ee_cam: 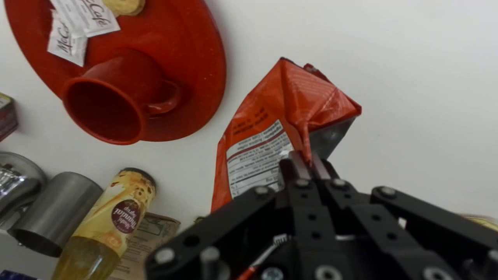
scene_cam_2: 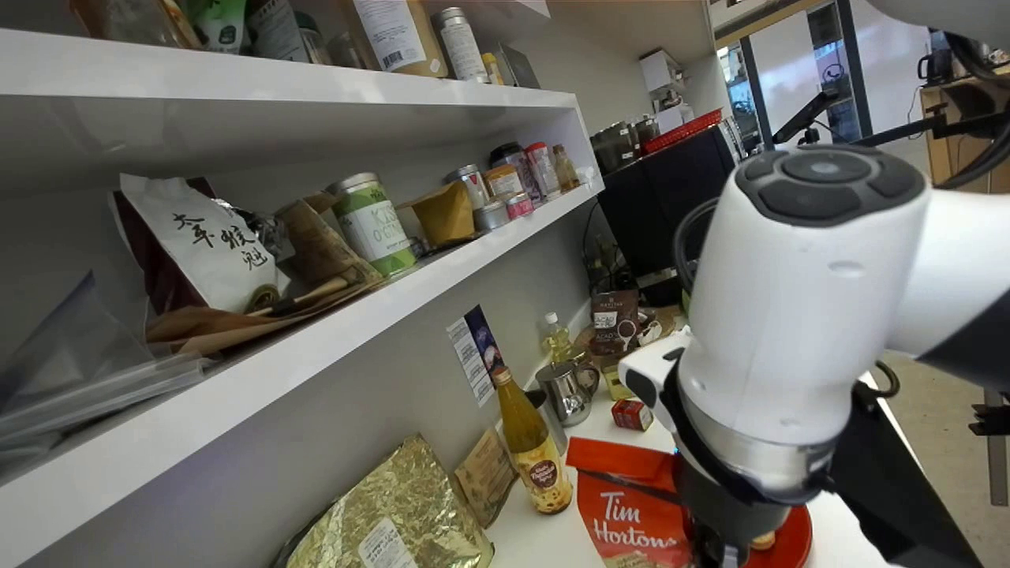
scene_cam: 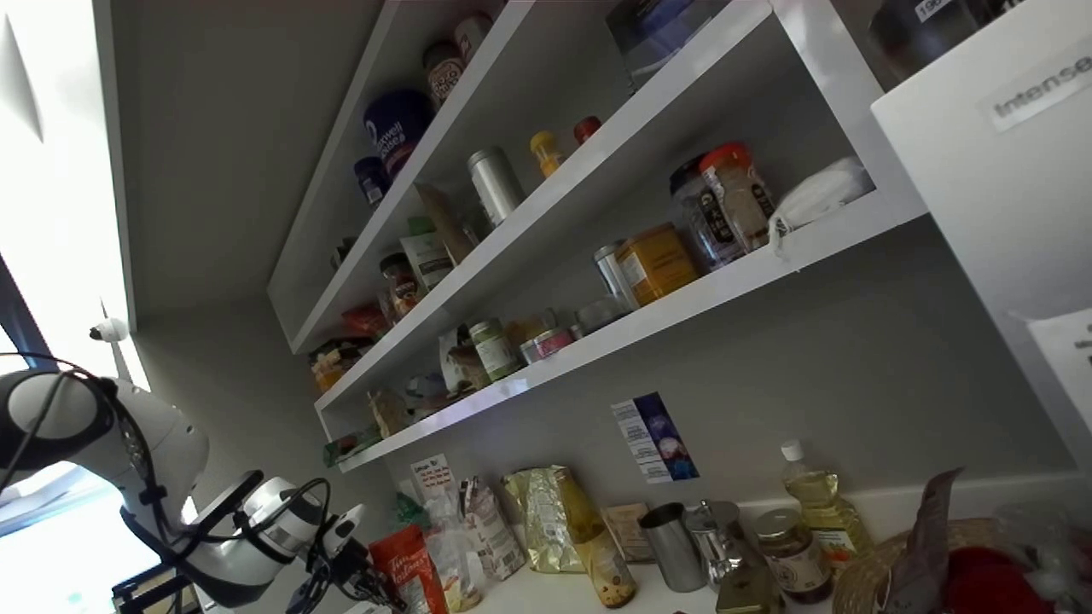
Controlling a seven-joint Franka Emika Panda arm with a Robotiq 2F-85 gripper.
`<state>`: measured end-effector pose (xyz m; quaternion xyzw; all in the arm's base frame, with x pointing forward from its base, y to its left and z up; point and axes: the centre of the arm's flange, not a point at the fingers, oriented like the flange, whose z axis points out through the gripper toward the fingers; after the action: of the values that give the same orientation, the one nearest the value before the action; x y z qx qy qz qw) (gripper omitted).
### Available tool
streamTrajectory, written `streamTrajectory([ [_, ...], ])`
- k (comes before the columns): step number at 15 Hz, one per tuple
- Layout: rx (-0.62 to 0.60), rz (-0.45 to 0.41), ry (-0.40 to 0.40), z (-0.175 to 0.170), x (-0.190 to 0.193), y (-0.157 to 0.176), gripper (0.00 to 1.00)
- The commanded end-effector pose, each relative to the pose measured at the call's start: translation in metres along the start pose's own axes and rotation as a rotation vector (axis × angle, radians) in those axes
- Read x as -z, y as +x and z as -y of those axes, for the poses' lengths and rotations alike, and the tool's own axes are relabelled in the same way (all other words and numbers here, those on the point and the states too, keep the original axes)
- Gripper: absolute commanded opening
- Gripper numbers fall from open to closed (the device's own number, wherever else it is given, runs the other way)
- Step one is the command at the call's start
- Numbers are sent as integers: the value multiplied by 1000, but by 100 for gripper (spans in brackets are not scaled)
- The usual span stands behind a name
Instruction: Put the orange packet on the right side of the bottom shelf
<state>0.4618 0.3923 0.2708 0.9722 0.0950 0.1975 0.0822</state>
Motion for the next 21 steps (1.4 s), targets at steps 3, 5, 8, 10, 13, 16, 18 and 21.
streamTrajectory([
  [3, -62, 102, -48, -89, 50, 28, 1],
  [5, -82, 117, -59, -127, 56, 43, 1],
  [8, -81, 139, -66, -177, 60, 63, 1],
  [10, -77, 148, -72, -214, 56, 77, 1],
  [13, -54, 166, -76, -265, 49, 93, 1],
  [16, -47, 182, -89, -311, 45, 100, 1],
  [18, -50, 196, -99, -337, 50, 103, 1],
  [21, -69, 204, -124, -368, 62, 103, 1],
])
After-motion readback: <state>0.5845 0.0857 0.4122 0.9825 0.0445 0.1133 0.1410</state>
